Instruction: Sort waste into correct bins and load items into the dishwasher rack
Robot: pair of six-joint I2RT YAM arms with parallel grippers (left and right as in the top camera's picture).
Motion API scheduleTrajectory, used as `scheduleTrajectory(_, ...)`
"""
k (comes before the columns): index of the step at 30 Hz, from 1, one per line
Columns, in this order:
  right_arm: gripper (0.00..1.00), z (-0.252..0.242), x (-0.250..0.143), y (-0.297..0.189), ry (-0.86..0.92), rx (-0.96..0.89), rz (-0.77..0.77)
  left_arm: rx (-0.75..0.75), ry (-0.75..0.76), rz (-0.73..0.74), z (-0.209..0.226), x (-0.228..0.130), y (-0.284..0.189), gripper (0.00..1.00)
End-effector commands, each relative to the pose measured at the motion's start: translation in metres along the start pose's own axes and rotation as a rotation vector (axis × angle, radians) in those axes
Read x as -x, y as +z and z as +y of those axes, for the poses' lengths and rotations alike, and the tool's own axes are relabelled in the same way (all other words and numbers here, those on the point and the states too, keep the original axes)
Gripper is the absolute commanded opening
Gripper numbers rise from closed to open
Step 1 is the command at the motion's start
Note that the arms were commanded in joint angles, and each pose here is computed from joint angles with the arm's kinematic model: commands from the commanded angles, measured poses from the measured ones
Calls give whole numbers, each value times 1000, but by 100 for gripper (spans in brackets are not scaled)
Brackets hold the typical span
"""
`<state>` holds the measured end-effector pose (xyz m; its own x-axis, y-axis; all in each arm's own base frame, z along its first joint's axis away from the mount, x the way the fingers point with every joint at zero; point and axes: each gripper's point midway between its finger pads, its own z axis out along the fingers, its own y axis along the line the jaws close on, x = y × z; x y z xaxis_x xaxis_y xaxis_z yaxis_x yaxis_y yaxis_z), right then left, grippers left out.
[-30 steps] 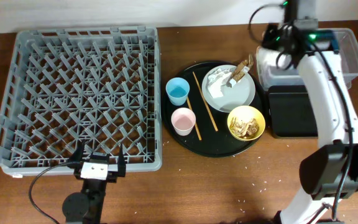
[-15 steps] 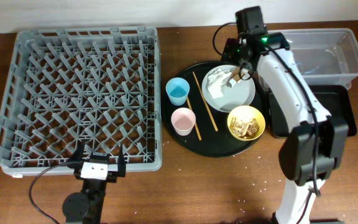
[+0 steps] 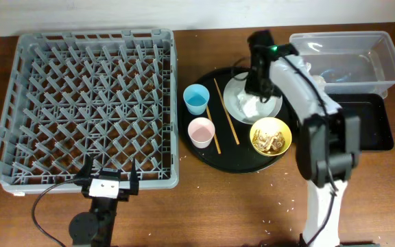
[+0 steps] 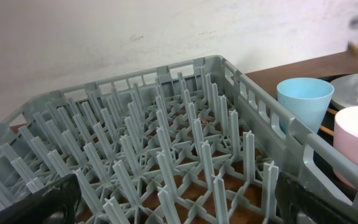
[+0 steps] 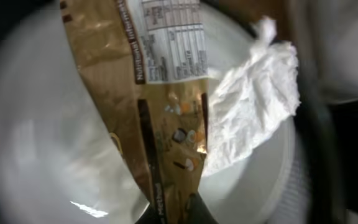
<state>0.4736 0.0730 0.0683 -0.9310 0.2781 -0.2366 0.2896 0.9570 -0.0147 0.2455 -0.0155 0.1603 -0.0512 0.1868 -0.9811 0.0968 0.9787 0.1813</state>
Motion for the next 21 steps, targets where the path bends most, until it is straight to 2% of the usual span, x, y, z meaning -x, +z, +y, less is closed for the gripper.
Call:
scheduleTrajectory(1, 4, -1, 36, -125, -21, 129, -258, -11, 12, 1, -2, -1, 0, 100)
scheduleTrajectory(4, 4, -46, 57, -167, 77, 133, -363, -11, 12, 1, -2, -1, 0, 100)
scheduleTrajectory(6, 4, -104, 83, -158, 201, 85, -394, -11, 12, 1, -2, -1, 0, 100)
scheduleTrajectory(9, 4, -173, 125, -106, 344, 25, -426, -11, 12, 1, -2, -1, 0, 100)
scheduleTrajectory(11, 4, -184, 132, -61, 363, 4, -385, -11, 12, 1, -2, -1, 0, 100)
scheduleTrajectory(12, 26, -184, 130, -45, 361, -2, -358, -11, 12, 1, -2, -1, 0, 100)
scheduleTrajectory(13, 93, -181, 127, -39, 356, 6, -337, -11, 12, 1, -2, -1, 0, 100)
scheduleTrajectory(14, 99, -176, 126, -39, 351, 30, -327, -11, 12, 1, -2, -1, 0, 100)
scheduleTrajectory(15, 99, -174, 125, -47, 349, 43, -328, -11, 12, 1, -2, -1, 0, 100)
scheduleTrajectory(19, 98, -138, 101, -138, 217, 240, -337, -11, 12, 1, -2, -1, 0, 100)
scheduleTrajectory(20, 98, -117, 77, -171, 139, 293, -323, -11, 12, 1, -2, -1, 0, 100)
scheduleTrajectory(21, 99, -108, 62, -183, 117, 299, -302, -11, 12, 1, -2, -1, 0, 100)
